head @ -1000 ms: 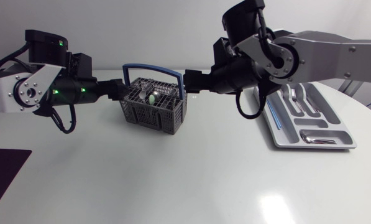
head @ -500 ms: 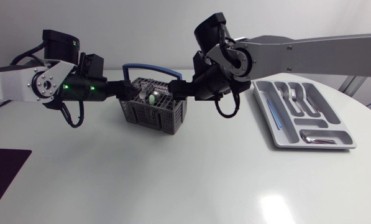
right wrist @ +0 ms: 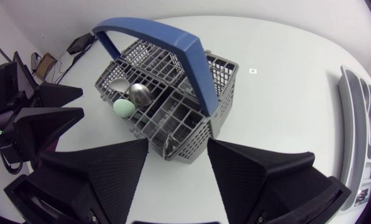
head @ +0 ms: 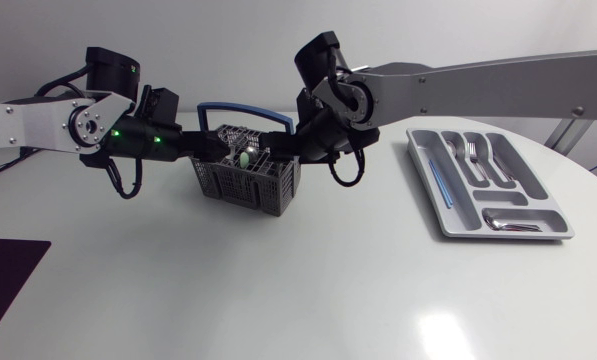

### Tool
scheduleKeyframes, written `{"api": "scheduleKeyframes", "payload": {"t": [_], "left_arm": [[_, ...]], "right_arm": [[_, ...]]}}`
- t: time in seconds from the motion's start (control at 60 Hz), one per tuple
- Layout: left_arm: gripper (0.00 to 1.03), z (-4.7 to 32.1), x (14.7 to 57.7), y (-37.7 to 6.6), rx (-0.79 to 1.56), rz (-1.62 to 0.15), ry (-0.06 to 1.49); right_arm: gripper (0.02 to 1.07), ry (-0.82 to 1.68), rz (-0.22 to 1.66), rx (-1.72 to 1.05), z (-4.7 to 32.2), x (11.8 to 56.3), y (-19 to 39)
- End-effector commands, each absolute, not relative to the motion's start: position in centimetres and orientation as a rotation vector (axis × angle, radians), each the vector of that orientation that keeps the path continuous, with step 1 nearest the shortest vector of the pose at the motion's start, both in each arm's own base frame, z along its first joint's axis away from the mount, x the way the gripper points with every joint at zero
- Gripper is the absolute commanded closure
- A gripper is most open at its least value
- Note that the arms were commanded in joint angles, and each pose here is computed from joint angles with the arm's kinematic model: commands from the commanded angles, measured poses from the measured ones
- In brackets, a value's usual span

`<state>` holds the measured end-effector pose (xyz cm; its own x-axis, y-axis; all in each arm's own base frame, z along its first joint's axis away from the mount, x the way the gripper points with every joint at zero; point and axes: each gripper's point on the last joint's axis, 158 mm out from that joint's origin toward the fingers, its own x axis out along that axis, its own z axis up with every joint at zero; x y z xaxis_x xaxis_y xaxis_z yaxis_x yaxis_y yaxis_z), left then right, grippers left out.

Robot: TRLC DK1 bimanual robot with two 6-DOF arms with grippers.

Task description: Unload the cutlery basket into the drawer organizer.

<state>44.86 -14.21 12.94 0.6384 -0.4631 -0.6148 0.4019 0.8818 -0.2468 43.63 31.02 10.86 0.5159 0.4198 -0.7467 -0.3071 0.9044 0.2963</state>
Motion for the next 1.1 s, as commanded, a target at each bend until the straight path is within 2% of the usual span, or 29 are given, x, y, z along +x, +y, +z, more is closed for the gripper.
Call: {"api": "scheduleKeyframes", "payload": {"t": [0.0, 0.2, 0.3, 0.467, 0.583, 0.8, 0.9, 1.083], "left_arm": [[0.08, 13.2, 45.4, -14.3, -0.070, -0.519, 0.717], [0.08, 12.5, 45.2, -14.4, -0.059, -0.537, 0.733], [0.08, 12.4, 45.1, -14.4, -0.061, -0.543, 0.735], [0.08, 12.1, 44.8, -14.4, -0.053, -0.550, 0.738], [0.08, 12.0, 44.7, -14.4, -0.051, -0.551, 0.740], [0.08, 11.7, 44.5, -14.4, -0.049, -0.553, 0.744], [0.08, 11.6, 44.4, -14.5, -0.047, -0.556, 0.747], [0.08, 11.3, 44.1, -14.8, -0.044, -0.564, 0.753]], "right_arm": [[0.45, 0.969, 0.436, 0.154, 9.7, 43.5, 32.0], [0.48, 0.984, 0.439, 0.158, 8.9, 43.5, 32.7], [0.58, 0.978, 0.444, 0.162, 8.8, 43.7, 33.0], [0.66, 0.982, 0.448, 0.160, 8.4, 43.6, 33.3], [0.79, 0.967, 0.454, 0.165, 8.6, 43.9, 33.5], [0.84, 0.964, 0.458, 0.159, 8.4, 43.7, 33.8], [1.01, 0.946, 0.465, 0.153, 8.7, 43.8, 34.0], [1.01, 0.945, 0.466, 0.149, 8.9, 43.3, 34.1]]}}
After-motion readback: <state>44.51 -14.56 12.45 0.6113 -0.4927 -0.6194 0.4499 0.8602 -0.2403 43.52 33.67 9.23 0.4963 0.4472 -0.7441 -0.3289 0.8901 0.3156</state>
